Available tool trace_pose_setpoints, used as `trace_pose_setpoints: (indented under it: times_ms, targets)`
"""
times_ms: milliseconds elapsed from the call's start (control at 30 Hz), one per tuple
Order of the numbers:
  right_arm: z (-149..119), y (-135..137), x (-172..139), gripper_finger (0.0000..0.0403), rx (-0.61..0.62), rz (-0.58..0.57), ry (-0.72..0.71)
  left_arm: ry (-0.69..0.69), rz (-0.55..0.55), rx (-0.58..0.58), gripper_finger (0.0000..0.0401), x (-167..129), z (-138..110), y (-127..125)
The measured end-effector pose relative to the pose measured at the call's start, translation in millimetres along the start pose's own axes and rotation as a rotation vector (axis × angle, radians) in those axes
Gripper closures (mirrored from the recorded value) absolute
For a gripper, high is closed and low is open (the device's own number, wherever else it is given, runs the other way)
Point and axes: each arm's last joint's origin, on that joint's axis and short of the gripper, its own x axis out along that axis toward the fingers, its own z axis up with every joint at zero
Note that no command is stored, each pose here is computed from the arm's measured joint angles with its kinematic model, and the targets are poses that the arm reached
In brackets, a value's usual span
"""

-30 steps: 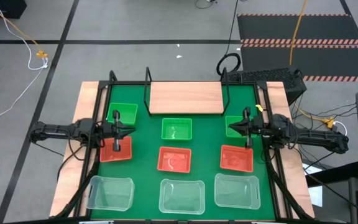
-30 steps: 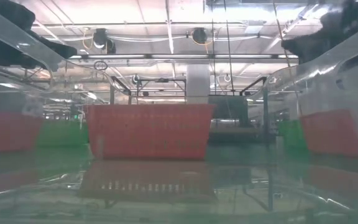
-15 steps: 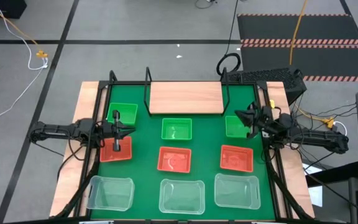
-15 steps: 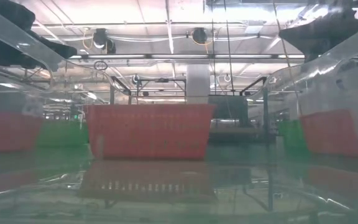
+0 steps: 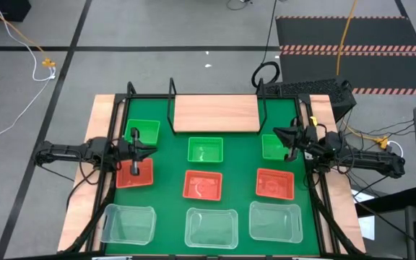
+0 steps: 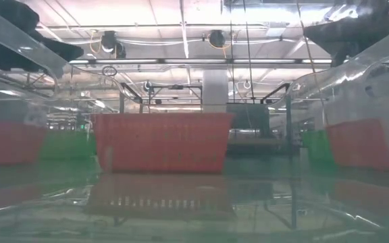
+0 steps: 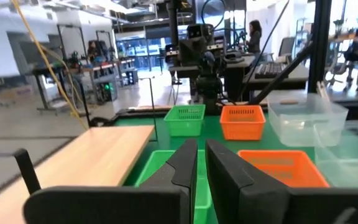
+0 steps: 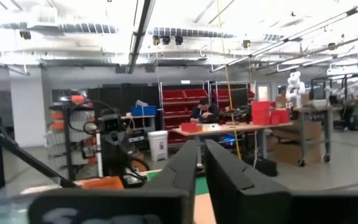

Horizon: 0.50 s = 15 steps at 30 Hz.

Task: Stack baskets on shelf by color
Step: Put the right green bin on the shelf

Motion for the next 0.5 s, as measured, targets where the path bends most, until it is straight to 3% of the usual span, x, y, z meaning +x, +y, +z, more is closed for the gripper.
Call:
trace_pose_setpoints:
  times_ms: [267,400,500]
  targets:
    - [-8,0,3,0.0289,-0.057,-0.002,0.077,-0.186,0.010,-0.062,0.0364,-2,18,1]
    - [-6,-1,7,0.0258,-0.103,-0.057,0.050,-0.335,0.053,-0.149,0.0364,-5,32,4]
    - [-3,-1,8,0.0242,-0.147,-0.056,0.016,-0.339,0.062,-0.133,0.0364,-4,33,4]
